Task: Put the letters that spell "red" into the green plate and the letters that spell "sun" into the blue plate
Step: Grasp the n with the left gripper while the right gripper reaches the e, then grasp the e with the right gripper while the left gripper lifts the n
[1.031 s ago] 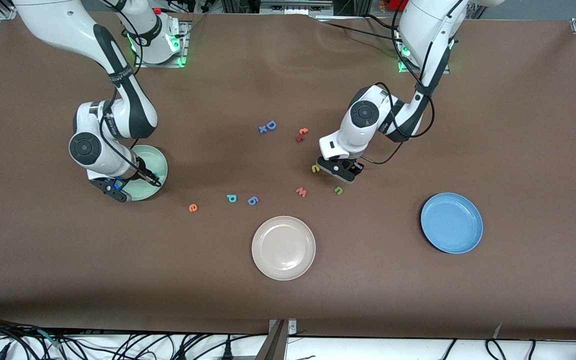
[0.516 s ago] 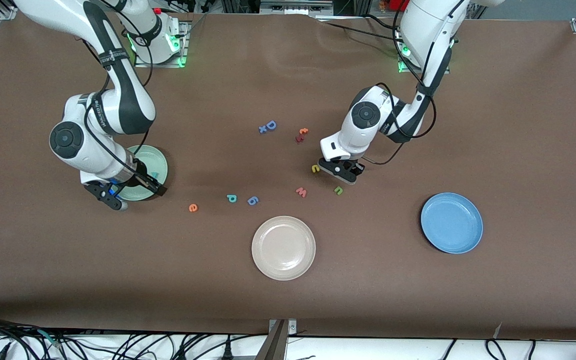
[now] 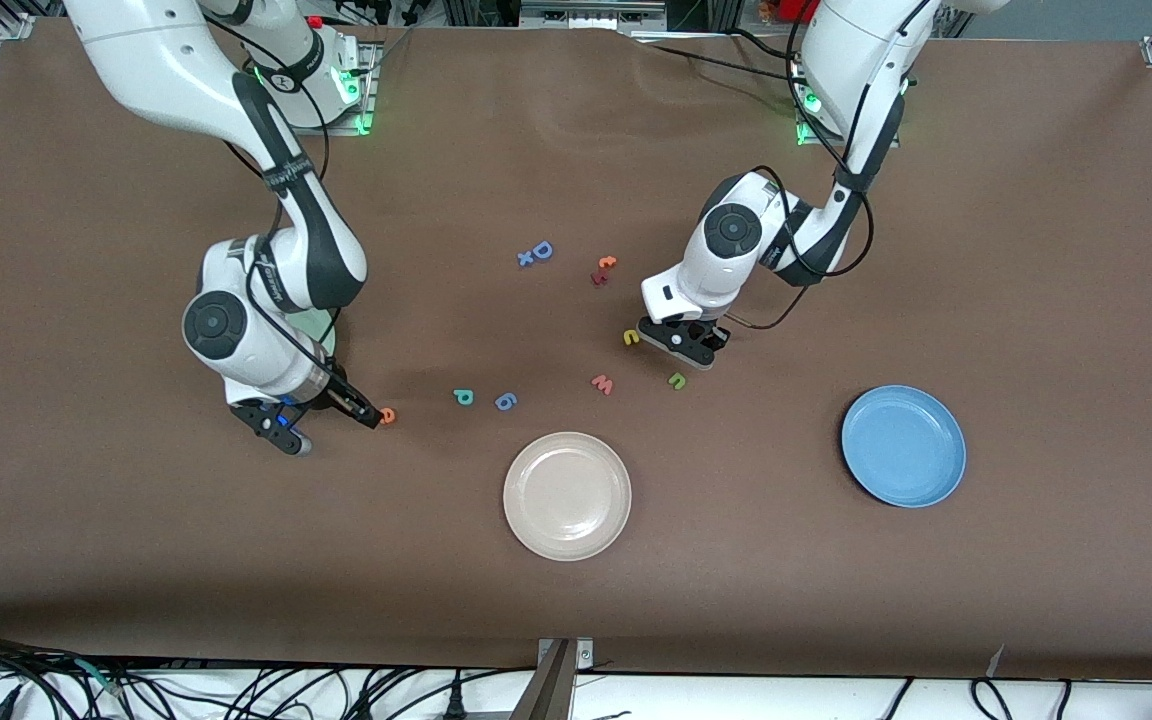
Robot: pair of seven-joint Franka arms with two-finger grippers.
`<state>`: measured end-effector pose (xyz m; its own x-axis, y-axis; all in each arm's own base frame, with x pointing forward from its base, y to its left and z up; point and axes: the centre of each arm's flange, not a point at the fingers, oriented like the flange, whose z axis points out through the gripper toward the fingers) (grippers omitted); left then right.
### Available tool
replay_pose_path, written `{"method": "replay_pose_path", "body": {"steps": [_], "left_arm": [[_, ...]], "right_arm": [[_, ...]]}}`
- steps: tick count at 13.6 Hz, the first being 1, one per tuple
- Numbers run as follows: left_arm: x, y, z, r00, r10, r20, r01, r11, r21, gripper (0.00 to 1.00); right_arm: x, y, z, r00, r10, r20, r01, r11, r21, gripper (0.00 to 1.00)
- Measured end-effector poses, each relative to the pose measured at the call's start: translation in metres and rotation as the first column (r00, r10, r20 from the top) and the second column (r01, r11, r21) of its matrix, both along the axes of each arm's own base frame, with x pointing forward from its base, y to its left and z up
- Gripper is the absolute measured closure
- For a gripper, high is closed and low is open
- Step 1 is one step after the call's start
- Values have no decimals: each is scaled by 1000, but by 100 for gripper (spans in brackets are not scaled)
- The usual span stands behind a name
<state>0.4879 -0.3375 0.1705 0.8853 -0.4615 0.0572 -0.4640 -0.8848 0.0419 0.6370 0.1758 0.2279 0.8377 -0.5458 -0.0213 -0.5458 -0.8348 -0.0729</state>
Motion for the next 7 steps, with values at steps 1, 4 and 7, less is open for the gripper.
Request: {"method": "replay_pose_path", "body": {"steps": [1,4,7], "left_arm": [[0,0,0,1000,1,-1,-1,1000,1,62],[-1,-1,2,1000,7,-5,-7,1000,1,72],[-1,-1,2,1000,18,-7,-18,1000,2,72]], "right_arm": [[0,0,-11,1000,-6,2,6,1000,-2,15],[-3,7,-27,1000,-28,-9,28,1000,-6,14],[-8,23,-33,999,-40,-9,40,999,-6,14]]}}
